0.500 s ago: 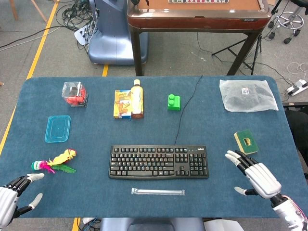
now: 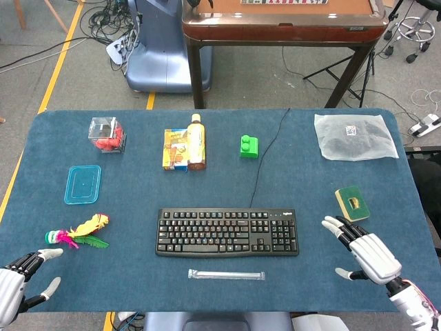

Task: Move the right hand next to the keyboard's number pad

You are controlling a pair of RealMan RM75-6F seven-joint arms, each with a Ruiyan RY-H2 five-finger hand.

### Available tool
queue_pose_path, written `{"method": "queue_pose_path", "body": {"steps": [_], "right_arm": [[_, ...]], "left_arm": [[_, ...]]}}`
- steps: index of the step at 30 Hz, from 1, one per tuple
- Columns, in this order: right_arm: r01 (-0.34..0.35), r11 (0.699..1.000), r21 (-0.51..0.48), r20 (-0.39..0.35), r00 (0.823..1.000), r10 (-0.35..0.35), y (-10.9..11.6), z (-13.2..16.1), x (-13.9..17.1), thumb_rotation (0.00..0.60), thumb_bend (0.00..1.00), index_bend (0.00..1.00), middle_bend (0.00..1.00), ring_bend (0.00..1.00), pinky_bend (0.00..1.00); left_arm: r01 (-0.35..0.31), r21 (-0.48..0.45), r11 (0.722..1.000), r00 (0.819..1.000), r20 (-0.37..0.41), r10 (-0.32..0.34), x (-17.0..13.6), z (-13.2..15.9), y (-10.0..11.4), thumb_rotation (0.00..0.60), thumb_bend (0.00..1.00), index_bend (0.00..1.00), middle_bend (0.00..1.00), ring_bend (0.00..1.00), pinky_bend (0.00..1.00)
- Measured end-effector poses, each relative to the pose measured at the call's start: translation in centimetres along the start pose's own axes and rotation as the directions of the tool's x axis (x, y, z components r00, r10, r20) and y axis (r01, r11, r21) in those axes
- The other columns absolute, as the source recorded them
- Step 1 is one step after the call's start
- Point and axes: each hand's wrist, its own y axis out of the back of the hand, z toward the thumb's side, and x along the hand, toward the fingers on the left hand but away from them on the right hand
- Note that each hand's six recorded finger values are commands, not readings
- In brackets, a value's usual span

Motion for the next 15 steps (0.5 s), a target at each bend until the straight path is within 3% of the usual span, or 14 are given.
{"method": "queue_pose_path", "body": {"steps": [5,11,13,15], "right_arm": [[0.005,1.0,0.001,0.006,1.0,-0.005,0.0,0.1,-0.3,0.6,0.03,0.01,0.16,0.1,0.27],[0.048,0.999,0.003,0.003,0.999,-0.048,0.1,0.8,-0.9,0.6,0.22,0.11,0.28,0.23,0.59],[0.053,0.998,0.018,0.001,0.999,-0.053,0.2,0.9,-1.2,0.6,0.28,0.14,0.41,0.41,0.75],[0.059,0.997,0.041,0.0,0.998,-0.059,0.3,1.0,-1.5,0.6,0.34,0.15,0.61,0.63,0.91]], "left_arm": [[0.009,0.0,1.0,1.0,-0.005,-0.009,0.0,-0.1,-0.2,0.6,0.26,0.31,0.36,0.38,0.53],[0.007,-0.002,1.0,1.0,-0.013,-0.007,0.0,-0.2,-0.1,0.6,0.26,0.31,0.36,0.38,0.53],[0.005,-0.003,1.0,1.0,-0.014,-0.005,0.0,-0.2,0.0,0.6,0.26,0.31,0.36,0.38,0.53],[0.001,-0.004,1.0,1.0,-0.013,-0.002,0.0,-0.1,0.1,0.6,0.26,0.31,0.36,0.38,0.53]]}}
